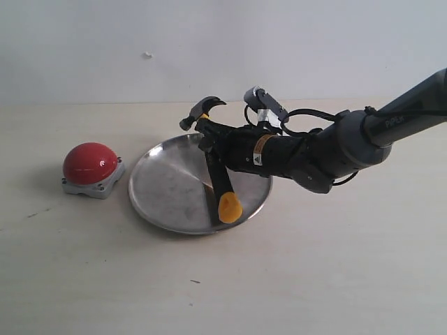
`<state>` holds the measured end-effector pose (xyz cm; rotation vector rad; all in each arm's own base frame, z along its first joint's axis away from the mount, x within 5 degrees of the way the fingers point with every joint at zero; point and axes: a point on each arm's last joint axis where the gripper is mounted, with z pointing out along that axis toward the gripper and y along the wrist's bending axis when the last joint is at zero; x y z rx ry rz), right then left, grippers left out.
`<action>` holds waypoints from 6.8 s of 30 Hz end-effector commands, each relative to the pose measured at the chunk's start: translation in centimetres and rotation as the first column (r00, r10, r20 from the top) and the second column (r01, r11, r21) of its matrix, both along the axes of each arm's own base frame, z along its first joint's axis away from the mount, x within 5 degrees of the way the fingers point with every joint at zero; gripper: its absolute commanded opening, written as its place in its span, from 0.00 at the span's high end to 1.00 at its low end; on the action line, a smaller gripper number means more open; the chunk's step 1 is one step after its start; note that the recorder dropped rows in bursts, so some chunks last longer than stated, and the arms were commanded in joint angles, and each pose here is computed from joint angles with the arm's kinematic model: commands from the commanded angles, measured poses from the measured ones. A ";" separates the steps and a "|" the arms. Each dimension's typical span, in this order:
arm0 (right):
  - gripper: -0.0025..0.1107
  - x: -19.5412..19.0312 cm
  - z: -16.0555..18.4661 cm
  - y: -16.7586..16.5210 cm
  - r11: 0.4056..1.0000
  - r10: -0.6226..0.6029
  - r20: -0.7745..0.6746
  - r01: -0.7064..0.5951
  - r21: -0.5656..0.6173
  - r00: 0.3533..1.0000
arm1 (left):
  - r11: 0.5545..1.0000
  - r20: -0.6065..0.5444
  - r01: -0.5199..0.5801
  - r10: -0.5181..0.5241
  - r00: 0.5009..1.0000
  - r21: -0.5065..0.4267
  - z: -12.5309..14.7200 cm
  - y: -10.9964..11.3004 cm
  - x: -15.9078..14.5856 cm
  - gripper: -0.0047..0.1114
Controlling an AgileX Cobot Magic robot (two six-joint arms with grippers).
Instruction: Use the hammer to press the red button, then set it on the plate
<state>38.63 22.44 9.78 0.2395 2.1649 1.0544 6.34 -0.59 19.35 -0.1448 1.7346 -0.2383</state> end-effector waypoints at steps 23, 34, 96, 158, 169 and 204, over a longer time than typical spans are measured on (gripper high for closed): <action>0.98 0.6 1.3 -0.1 1.000 -0.025 0.057 0.025 -0.002 0.998 | 1.000 0.012 0.003 -0.003 1.000 -0.016 0.1 0.0 0.0 0.96; 0.98 0.2 0.8 0.0 0.995 0.051 0.060 -0.046 -0.084 0.997 | 1.000 0.012 0.003 -0.003 1.000 -0.016 0.1 0.0 0.0 0.96; 0.76 -3.2 13.8 -5.4 0.719 0.130 0.142 0.005 -0.695 0.981 | 1.000 0.012 0.003 -0.003 1.000 -0.016 0.1 0.0 0.0 0.96; 0.98 -20.2 19.1 -13.2 0.835 0.166 0.427 0.104 -0.540 0.889 | 1.000 0.012 0.003 -0.003 1.000 -0.016 0.1 0.0 0.0 0.96; 0.98 -21.2 20.7 -14.9 0.811 0.147 0.503 0.187 -0.554 0.852 | 1.000 0.012 0.003 -0.003 1.000 -0.016 0.1 0.0 0.0 0.96; 0.98 -33.3 11.0 -22.0 0.661 -0.005 0.659 0.497 -0.562 0.752 | 1.000 0.012 0.003 -0.003 1.000 -0.016 0.1 0.0 0.0 0.96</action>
